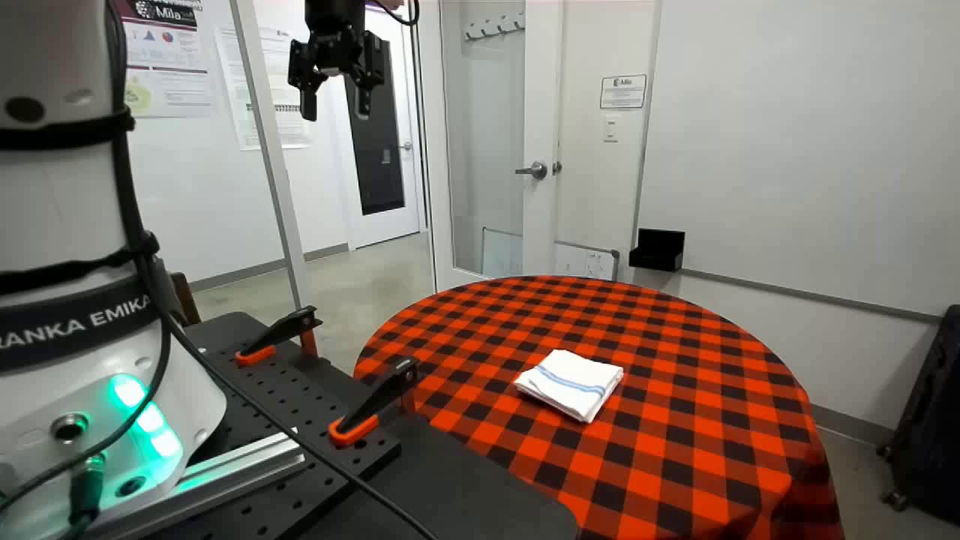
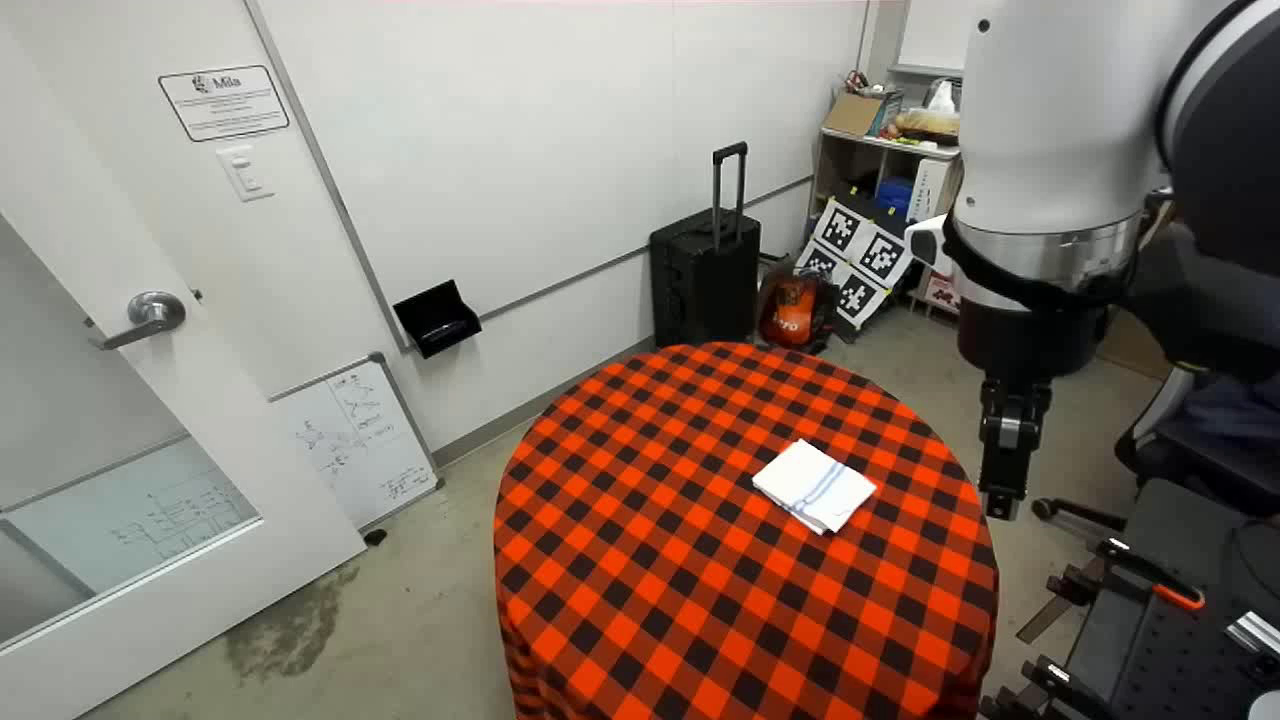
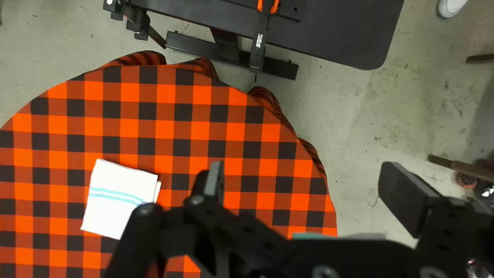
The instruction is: Straighten out the towel
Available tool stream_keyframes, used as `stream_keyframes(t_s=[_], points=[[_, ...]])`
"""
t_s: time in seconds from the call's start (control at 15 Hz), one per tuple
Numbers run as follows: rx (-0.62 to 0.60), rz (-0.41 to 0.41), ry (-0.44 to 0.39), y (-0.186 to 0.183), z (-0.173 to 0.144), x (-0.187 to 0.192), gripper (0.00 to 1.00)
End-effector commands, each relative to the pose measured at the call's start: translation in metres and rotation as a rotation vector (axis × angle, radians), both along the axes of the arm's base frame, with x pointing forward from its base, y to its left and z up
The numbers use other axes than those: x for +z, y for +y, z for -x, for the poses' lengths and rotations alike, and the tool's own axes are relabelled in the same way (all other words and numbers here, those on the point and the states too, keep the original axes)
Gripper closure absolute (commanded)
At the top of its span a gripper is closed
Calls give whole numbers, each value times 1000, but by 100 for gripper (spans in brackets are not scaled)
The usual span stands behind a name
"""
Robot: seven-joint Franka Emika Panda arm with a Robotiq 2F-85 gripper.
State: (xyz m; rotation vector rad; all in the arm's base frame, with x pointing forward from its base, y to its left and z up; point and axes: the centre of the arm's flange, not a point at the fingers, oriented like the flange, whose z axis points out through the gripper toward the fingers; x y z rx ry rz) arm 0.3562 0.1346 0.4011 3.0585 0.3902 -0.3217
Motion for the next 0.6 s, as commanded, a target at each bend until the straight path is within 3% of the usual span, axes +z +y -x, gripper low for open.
stream_keyframes(t_s=[0.0,0.27,0.53], points=[[0,0,0,0,0,0,0],[-190,-63,-47,-4,-24,-27,0],[-397,-119,-98,-34,-49,-77,0]])
